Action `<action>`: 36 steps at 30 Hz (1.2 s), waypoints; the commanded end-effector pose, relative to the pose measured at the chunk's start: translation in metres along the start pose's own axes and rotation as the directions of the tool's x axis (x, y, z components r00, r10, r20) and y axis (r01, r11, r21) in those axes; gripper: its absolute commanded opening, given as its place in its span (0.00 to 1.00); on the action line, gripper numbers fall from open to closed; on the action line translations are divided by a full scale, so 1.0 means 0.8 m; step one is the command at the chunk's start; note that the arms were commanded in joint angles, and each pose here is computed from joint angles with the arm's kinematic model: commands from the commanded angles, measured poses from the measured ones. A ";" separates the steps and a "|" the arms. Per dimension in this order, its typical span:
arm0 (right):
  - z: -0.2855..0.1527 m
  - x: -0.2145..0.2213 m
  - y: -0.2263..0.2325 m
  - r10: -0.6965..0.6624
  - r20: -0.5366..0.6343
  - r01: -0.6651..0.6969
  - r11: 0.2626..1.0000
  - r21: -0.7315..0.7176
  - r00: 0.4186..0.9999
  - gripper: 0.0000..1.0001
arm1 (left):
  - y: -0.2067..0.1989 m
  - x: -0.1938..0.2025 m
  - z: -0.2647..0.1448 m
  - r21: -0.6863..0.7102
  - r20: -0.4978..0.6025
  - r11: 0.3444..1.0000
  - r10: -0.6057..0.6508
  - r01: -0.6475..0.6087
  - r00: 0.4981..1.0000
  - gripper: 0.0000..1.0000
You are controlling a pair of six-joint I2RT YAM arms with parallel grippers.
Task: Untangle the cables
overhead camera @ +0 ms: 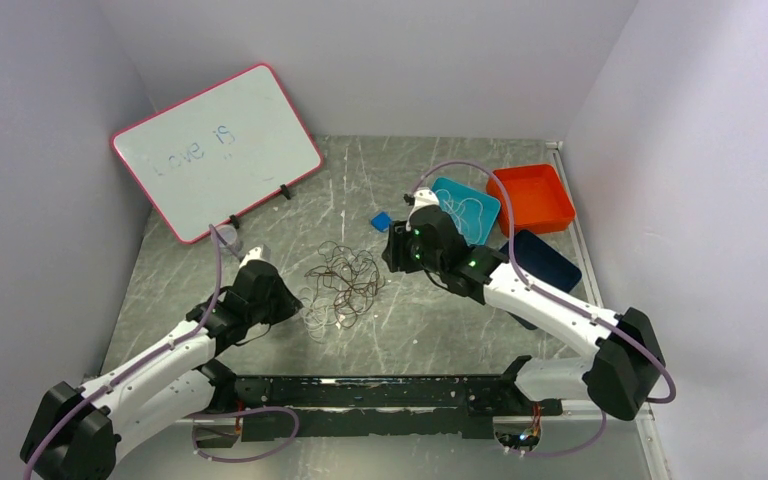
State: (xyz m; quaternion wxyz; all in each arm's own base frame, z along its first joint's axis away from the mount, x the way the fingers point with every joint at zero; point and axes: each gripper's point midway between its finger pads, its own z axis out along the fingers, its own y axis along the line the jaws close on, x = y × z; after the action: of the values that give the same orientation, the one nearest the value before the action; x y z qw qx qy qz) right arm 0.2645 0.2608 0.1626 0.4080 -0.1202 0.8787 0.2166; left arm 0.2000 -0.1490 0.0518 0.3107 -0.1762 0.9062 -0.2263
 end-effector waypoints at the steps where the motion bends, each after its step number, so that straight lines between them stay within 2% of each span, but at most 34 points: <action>1: -0.008 -0.017 0.002 0.008 0.064 -0.008 1.000 0.000 0.998 0.47 | -0.022 -0.011 -0.004 0.054 0.018 0.998 0.008 -0.009 1.000 0.10; 3: -0.010 -0.019 0.001 0.011 0.075 -0.010 1.000 -0.001 0.997 0.47 | -0.023 -0.015 -0.006 0.050 0.025 0.999 0.019 -0.020 1.000 0.07; 10: -0.022 -0.032 -0.004 0.016 0.153 -0.016 1.000 0.002 0.988 0.51 | -0.040 -0.037 -0.022 0.069 0.066 0.992 0.100 -0.105 0.993 0.07; 18: -0.057 -0.082 -0.013 0.000 0.377 -0.004 1.000 0.010 0.926 0.57 | -0.084 -0.058 -0.049 0.178 0.095 0.937 0.287 -0.300 0.953 0.07; 22: -0.071 -0.104 -0.008 -0.054 0.477 0.066 0.998 -0.008 0.877 0.58 | -0.112 -0.075 -0.070 0.237 0.143 0.893 0.359 -0.383 0.923 0.07; 27: -0.093 -0.111 0.023 -0.127 0.561 0.227 0.968 -0.112 0.818 0.64 | -0.147 -0.095 -0.105 0.301 0.209 0.822 0.438 -0.483 0.874 0.07; 32: -0.105 -0.102 0.067 -0.214 0.595 0.425 0.873 -0.240 0.775 0.69 | -0.174 -0.115 -0.138 0.328 0.275 0.741 0.519 -0.586 0.810 0.07; 36: -0.119 -0.101 0.096 -0.232 0.677 0.549 0.781 -0.299 0.698 0.74 | -0.200 -0.129 -0.163 0.361 0.339 0.686 0.534 -0.631 0.774 0.07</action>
State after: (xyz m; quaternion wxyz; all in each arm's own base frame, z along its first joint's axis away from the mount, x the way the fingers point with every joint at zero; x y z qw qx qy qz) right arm 0.2475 0.2649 0.2768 0.6331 -0.2477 0.6624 0.3148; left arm 0.2307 -0.1886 0.2492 0.4752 0.1174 0.8233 -0.2873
